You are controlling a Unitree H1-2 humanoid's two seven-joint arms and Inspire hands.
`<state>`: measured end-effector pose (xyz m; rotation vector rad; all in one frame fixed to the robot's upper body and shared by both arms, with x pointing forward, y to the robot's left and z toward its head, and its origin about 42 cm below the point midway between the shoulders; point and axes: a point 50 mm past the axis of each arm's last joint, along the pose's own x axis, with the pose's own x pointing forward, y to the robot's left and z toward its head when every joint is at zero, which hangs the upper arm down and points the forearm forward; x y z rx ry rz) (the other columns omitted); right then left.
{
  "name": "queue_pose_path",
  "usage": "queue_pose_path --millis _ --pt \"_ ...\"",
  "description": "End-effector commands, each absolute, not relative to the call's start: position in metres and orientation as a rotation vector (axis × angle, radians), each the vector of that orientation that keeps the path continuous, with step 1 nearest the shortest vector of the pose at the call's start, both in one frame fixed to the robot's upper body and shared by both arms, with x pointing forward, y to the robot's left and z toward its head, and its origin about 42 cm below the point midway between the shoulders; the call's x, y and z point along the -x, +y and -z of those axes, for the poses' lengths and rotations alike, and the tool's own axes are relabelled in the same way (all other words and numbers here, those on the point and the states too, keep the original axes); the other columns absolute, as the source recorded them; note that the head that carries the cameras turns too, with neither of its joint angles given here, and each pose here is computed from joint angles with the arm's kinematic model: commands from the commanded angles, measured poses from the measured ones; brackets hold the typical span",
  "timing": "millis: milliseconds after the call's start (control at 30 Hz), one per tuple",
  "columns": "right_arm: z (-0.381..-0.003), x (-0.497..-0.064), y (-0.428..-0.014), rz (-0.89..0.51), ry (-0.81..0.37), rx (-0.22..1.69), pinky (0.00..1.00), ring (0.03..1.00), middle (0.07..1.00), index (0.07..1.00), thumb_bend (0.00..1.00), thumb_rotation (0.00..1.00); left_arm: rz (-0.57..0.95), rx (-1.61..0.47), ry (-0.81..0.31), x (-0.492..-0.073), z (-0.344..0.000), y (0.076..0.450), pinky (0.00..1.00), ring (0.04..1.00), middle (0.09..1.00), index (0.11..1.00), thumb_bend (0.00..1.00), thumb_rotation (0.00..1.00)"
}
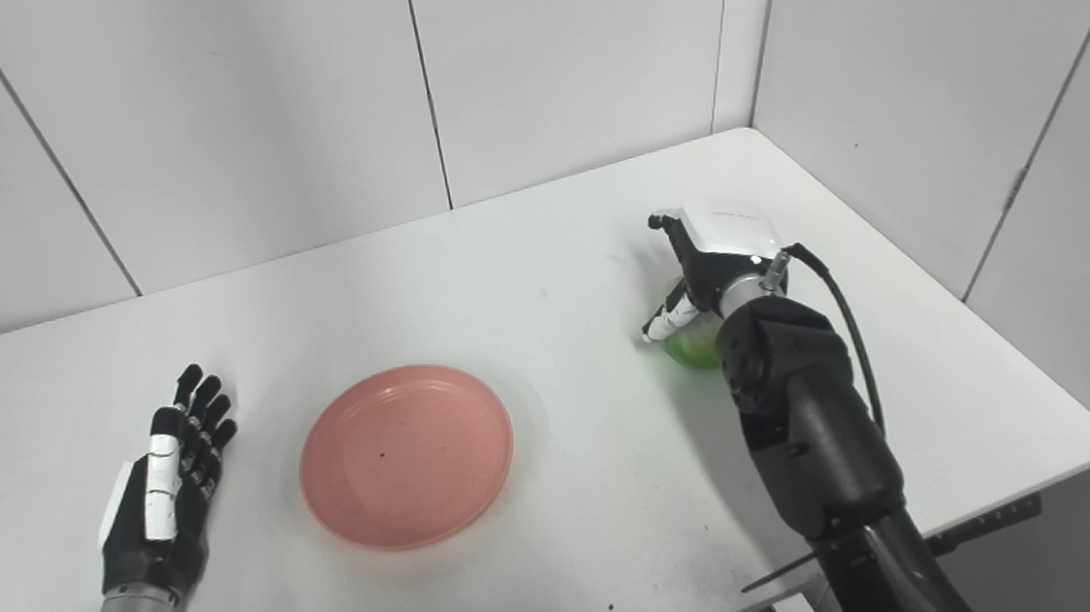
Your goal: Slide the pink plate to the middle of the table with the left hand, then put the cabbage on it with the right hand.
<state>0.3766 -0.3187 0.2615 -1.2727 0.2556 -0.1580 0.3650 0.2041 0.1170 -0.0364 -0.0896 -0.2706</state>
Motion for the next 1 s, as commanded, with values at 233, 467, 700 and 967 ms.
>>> queue_pose_path --millis 233,467,700,967 --pt "-0.306 -0.369 -0.330 0.223 0.241 1.296 0.77 0.913 0.962 0.890 1.00 0.23 0.283 0.028 -0.089 -0.363 -0.116 0.206 1.00 1.000 1.000 1.000 0.76 0.98" --pt "-0.298 -0.371 -0.335 0.199 0.313 1.274 0.71 0.898 0.961 0.889 1.00 0.24 0.283 0.026 -0.087 -0.363 -0.117 0.206 1.00 1.000 1.000 1.000 0.76 0.98" --pt "-0.289 -0.377 -0.337 0.177 0.374 1.276 0.64 0.847 0.939 0.877 1.00 0.24 0.277 0.025 -0.092 -0.363 -0.118 0.205 1.00 1.000 1.000 1.000 0.75 0.98" --pt "-0.280 -0.381 -0.338 0.117 0.403 1.216 0.58 0.808 0.942 0.870 1.00 0.18 0.285 0.020 -0.084 -0.363 -0.118 0.206 1.00 1.000 1.000 1.000 0.77 0.98"
